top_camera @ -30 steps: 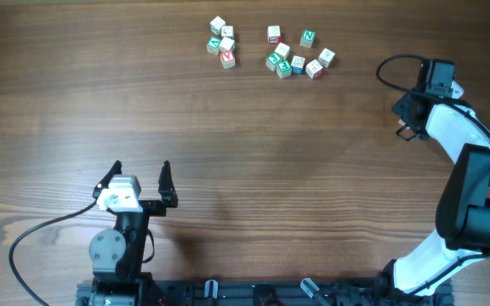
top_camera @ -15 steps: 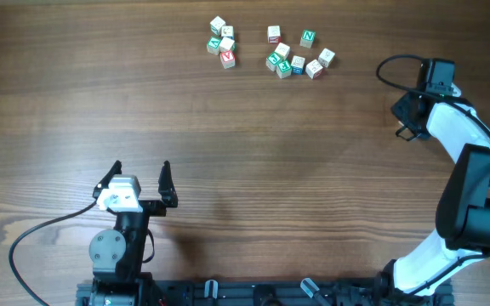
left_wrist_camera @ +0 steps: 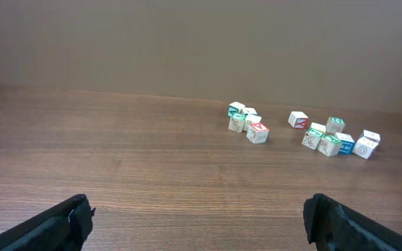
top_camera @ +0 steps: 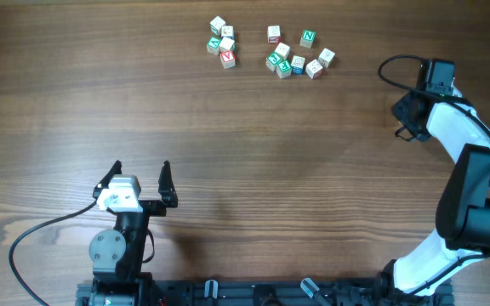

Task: Form a circle
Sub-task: 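Open the right gripper to release the red block, then move the right gripper back to the cluster and grasp a block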

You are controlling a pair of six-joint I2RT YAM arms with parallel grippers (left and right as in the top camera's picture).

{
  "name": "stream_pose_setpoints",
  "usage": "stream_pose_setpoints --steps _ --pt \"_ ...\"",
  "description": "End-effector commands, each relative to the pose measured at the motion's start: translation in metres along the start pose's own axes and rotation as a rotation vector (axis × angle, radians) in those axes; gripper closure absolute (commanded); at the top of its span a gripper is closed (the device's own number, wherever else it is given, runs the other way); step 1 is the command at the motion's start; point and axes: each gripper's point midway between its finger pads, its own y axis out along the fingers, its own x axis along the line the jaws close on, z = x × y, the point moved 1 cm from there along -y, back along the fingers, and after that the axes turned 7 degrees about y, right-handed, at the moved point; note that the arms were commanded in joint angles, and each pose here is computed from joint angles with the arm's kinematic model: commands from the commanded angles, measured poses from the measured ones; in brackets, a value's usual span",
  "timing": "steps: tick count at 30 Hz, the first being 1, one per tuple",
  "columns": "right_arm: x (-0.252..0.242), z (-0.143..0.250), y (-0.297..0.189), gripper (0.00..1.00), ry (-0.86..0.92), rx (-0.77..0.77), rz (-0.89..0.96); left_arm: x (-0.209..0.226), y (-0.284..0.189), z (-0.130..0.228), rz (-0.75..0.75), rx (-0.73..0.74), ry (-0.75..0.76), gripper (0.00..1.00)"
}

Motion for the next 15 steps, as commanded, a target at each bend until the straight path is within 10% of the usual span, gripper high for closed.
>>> stream_pose_setpoints --steps 1,15 --pt "0.005 -0.007 -0.003 0.49 0.018 -0.018 -0.01 -0.004 0.0 0.002 0.02 -0.001 -0.006 0.0" --pt "0.1 0.001 -0.113 0.05 -0.286 -0.095 -0.36 -0.004 0.0 0.002 0.02 -0.001 -0.006 0.0"
